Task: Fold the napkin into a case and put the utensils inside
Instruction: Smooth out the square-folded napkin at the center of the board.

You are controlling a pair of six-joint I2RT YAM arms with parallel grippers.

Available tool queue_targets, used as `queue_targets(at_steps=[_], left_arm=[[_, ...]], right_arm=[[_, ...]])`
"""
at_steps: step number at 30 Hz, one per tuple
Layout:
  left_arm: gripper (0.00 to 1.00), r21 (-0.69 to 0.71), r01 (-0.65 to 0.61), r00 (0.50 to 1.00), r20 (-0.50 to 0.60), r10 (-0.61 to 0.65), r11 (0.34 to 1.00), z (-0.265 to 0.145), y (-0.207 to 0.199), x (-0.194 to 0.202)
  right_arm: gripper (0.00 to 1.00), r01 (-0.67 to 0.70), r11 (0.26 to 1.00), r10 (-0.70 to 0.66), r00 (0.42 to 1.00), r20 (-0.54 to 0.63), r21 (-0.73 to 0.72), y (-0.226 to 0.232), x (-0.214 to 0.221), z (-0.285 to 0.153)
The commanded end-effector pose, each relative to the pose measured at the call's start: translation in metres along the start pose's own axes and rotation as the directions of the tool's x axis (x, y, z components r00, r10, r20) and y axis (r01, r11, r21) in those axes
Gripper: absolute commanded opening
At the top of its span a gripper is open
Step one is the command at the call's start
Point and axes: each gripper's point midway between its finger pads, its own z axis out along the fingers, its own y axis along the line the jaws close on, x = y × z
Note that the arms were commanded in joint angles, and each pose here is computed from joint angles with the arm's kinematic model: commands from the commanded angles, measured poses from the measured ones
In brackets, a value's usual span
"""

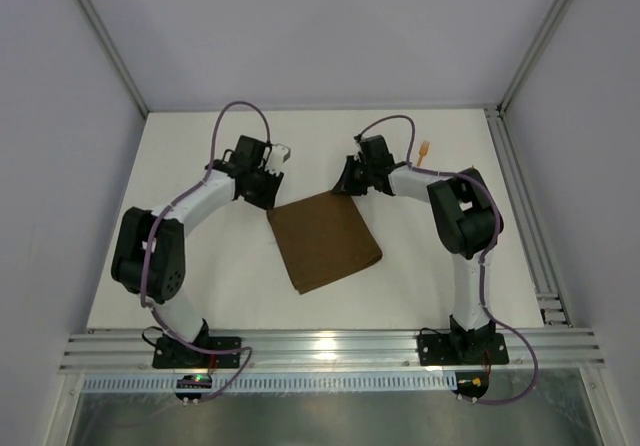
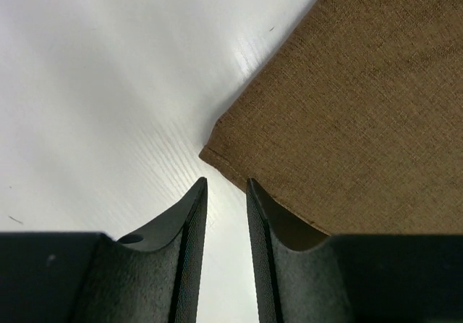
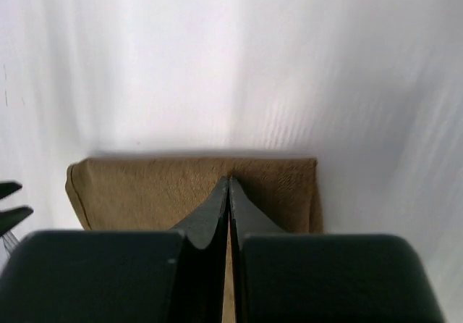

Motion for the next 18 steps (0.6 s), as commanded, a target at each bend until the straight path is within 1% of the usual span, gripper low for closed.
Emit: queue_targets(at_steps=[1, 4, 5, 7, 8, 12, 14, 15, 16, 17, 18], left_arm=[[0.3, -0.008, -0.01, 1.0, -0.003, 0.01, 1.0, 0.005, 0.005, -0.006], [0.27, -0.004, -0.005, 0.999, -0.035, 0.005, 1.0, 0.023, 0.004, 0.0], [0.24, -0.006, -0.002, 0.998, -0.067, 0.001, 1.0, 0.034, 0.006, 0.007], [0.21, -0.01, 0.002, 0.996, -0.089, -0.003, 1.0, 0.044, 0.008, 0.01], [0.2, -0.022, 0.003, 0.993, -0.117, -0.006, 1.0, 0.051, 0.011, 0.017], [0.17, -0.054, -0.007, 0.99, -0.142, 0.0, 0.998, 0.06, 0.018, 0.027], [0.16, -0.054, -0.01, 0.99, -0.144, 0.003, 0.998, 0.061, 0.018, 0.03], [0.16, -0.056, -0.007, 0.99, -0.138, -0.001, 0.998, 0.06, 0.018, 0.029], [0.16, -0.058, -0.009, 0.991, -0.132, 0.001, 0.998, 0.06, 0.019, 0.028], [0.16, -0.056, -0.008, 0.991, -0.132, 0.001, 0.998, 0.06, 0.018, 0.029], [0.16, -0.049, -0.006, 0.991, -0.131, 0.0, 0.999, 0.06, 0.017, 0.029]], right_arm=[[0.03, -0.11, 0.994, 0.109, 0.993, 0.046, 0.025, -0.001, -0.024, 0.006], [0.03, -0.17, 0.984, 0.168, 0.985, 0.044, 0.057, -0.012, -0.019, 0.011], [0.03, -0.194, 0.979, 0.192, 0.98, 0.046, 0.064, -0.016, -0.018, 0.012], [0.03, -0.216, 0.974, 0.213, 0.976, 0.05, 0.07, -0.021, -0.018, 0.012], [0.03, -0.223, 0.972, 0.22, 0.974, 0.051, 0.073, -0.024, -0.019, 0.012], [0.03, -0.208, 0.975, 0.203, 0.978, 0.056, 0.084, -0.03, -0.024, 0.01], [0.03, -0.179, 0.982, 0.175, 0.983, 0.059, 0.065, -0.025, -0.033, 0.005], [0.03, -0.133, 0.989, 0.13, 0.99, 0.049, 0.067, -0.024, -0.034, 0.001], [0.03, -0.091, 0.995, 0.087, 0.994, 0.071, 0.046, -0.011, -0.049, -0.009], [0.03, -0.055, 0.997, 0.05, 0.995, 0.082, 0.054, -0.006, -0.054, -0.016], [0.03, 0.015, 0.997, -0.021, 0.998, 0.067, 0.081, -0.004, -0.051, -0.024]])
